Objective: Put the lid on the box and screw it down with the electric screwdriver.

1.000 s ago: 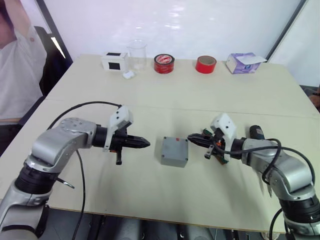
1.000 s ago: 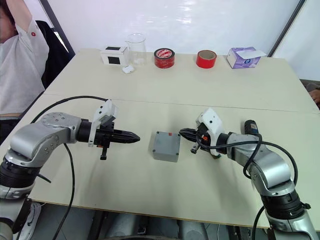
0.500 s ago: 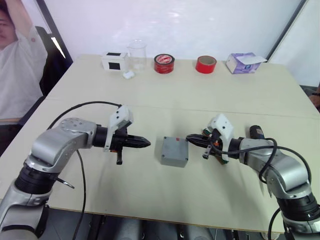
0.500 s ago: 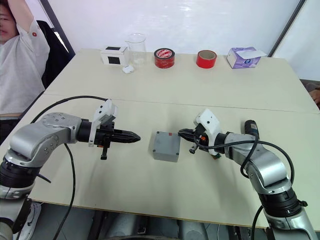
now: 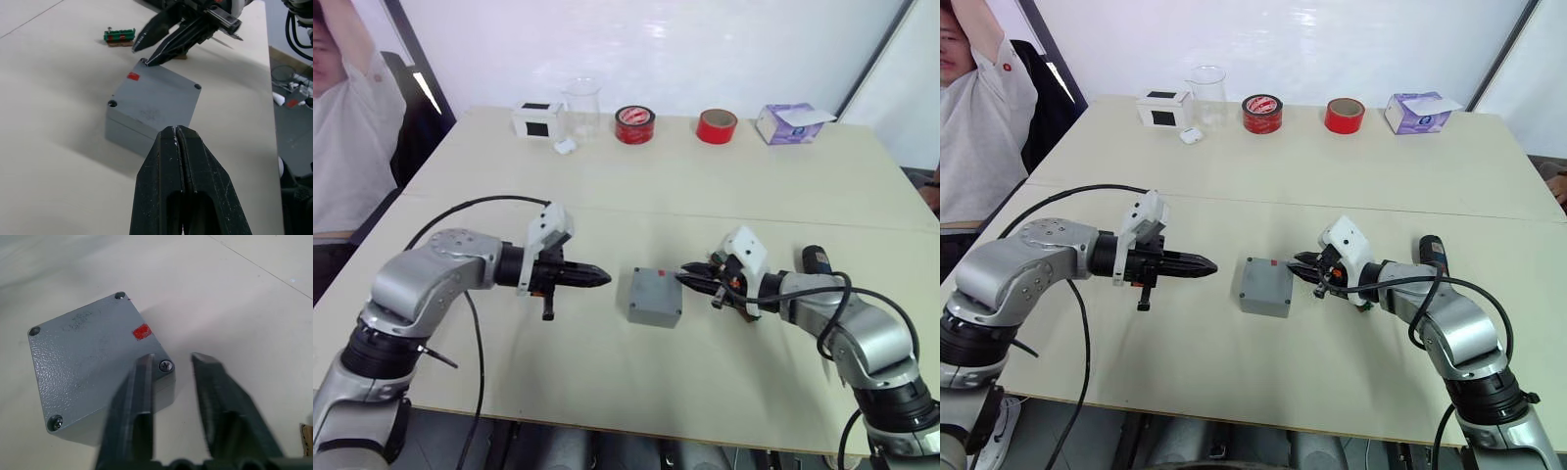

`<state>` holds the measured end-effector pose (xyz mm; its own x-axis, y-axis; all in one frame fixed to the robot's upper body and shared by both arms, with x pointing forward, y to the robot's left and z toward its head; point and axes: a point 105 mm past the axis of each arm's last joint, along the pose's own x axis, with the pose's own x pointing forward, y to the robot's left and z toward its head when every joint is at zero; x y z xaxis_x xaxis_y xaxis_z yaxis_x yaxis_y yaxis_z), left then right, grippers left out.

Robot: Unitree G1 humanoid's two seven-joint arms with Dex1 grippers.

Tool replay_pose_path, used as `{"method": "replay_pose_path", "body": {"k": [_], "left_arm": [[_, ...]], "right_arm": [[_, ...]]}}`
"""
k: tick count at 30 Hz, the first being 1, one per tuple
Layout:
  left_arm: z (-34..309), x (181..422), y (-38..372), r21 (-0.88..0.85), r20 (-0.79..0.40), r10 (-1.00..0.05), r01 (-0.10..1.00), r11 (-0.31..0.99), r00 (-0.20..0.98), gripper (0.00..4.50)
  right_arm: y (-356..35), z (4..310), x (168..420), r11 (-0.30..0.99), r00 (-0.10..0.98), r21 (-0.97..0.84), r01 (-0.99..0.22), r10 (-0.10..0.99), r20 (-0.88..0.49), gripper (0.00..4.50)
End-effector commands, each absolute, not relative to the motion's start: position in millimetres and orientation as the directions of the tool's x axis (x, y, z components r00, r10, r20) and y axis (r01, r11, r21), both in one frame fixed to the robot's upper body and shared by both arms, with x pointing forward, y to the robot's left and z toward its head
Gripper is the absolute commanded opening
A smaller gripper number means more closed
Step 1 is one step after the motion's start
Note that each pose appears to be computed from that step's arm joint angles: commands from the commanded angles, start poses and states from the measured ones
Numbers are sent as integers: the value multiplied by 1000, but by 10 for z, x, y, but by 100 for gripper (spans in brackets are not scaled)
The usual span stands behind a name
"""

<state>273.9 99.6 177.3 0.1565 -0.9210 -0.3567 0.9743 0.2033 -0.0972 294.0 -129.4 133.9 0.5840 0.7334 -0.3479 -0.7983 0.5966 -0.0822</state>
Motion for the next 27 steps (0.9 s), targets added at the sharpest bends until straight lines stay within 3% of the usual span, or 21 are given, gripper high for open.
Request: {"method": "replay_pose_path", "body": {"k": [1, 5, 6, 8, 11, 13, 18, 22, 27], "left_arm": [[1952, 2731, 972, -60, -304, -939, 980, 187, 161, 0], [1962, 2725, 950, -63, -290, -945, 982, 179, 154, 0], [1969, 2720, 929, -63, -277, -950, 983, 171, 147, 0], [2041, 2763, 868, -53, -222, -962, 983, 173, 158, 0], [2154, 2904, 788, 31, -156, -951, 964, 264, 265, 0], [2169, 2885, 717, 93, -131, -950, 957, 275, 285, 0], [2087, 2780, 650, -12, -141, -976, 986, 166, 163, 0], [2065, 2705, 662, 2, -147, -979, 989, 146, 144, 0], [2011, 2663, 642, -32, -118, -981, 987, 160, 155, 0]], "right_arm": [[-1352, 1458, 2921, 600, 601, -114, -792, 731, -324, 294], [-1428, 1549, 2910, 622, 621, -110, -776, 720, -309, 436], [-1481, 1641, 2945, 653, 651, -97, -751, 708, -274, 443], [-1600, 1852, 3027, 711, 709, -76, -699, 677, -197, 443], [-1768, 2102, 3184, 798, 808, -128, -589, 583, -87, 443], [-1807, 2164, 3230, 817, 822, -92, -570, 564, -81, 443], [-1907, 2352, 3234, 802, 795, 20, -597, 594, -125, 443], [-2216, 2526, 3325, 868, 863, -40, -494, 484, -147, 443], [-2315, 2554, 3356, 872, 861, -25, -490, 479, -172, 443]]}}
